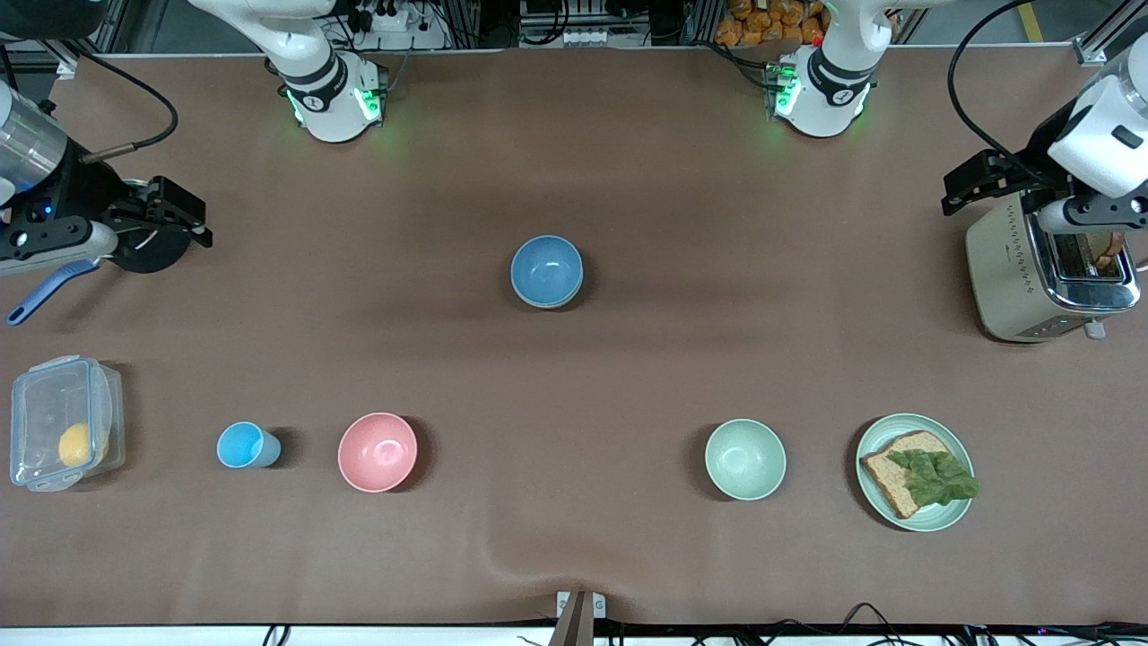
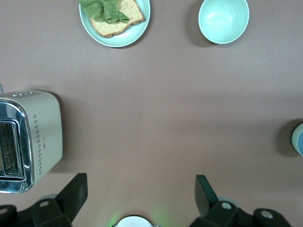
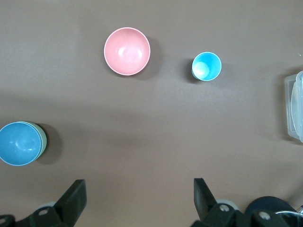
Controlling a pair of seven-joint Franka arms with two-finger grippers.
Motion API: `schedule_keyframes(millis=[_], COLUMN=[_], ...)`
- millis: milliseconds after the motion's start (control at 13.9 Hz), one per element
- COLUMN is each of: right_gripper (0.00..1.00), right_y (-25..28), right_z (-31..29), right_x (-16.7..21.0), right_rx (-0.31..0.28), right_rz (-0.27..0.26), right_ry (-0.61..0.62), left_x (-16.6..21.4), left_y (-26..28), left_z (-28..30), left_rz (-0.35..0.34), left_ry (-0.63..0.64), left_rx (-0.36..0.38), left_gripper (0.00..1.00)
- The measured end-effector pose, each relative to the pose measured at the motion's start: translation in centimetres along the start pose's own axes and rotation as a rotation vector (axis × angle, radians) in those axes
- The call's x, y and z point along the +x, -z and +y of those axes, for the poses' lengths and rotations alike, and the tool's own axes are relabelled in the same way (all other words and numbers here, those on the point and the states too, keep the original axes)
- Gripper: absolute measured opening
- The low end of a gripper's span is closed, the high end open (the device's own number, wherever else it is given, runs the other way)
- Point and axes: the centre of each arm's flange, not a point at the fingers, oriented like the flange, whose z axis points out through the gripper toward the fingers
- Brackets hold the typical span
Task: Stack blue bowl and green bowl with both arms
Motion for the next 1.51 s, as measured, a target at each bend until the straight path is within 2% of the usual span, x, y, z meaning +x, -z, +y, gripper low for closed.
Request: schedule_keyframes(millis=[1506], right_gripper=[1.0], right_y=[-0.4], right_z=[0.8], right_x=[-0.1], right_rx=[0.001], right_rz=[-0.01], right_ry=[-0.009], left_x=[0.3], left_y=[-0.7], left_z=[-0.4], left_rz=[-0.019], left_ry=[0.008], left_rx=[0.001], left_gripper=[1.0])
